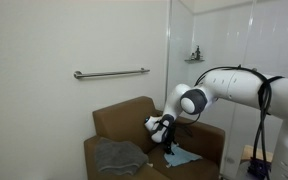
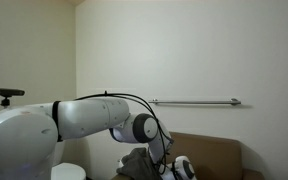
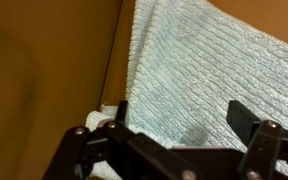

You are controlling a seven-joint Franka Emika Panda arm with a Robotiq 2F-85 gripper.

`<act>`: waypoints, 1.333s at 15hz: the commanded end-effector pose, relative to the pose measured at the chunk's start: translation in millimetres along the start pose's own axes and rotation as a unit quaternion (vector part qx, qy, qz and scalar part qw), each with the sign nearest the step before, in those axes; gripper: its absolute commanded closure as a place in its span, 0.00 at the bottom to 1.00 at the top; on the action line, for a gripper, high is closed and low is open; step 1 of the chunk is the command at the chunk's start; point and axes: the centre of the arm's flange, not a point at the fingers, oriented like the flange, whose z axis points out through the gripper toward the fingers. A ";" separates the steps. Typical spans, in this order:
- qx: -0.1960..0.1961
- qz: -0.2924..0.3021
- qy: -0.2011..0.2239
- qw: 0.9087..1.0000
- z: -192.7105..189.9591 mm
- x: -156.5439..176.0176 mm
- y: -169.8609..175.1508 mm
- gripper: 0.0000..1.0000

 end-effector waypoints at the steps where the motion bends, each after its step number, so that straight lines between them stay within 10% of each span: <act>1: -0.026 0.026 0.000 0.999 20.8 59.6 9.7 0.00; 13: -0.104 0.119 0.020 0.987 21.7 60.9 -4.9 0.00; 17: -0.064 0.064 0.019 0.996 17.8 62.1 8.7 0.00; 18: -0.086 0.096 0.020 0.992 -5.3 3.8 -4.4 0.00; 20: -0.076 0.080 0.020 0.994 -5.4 4.1 -0.7 0.00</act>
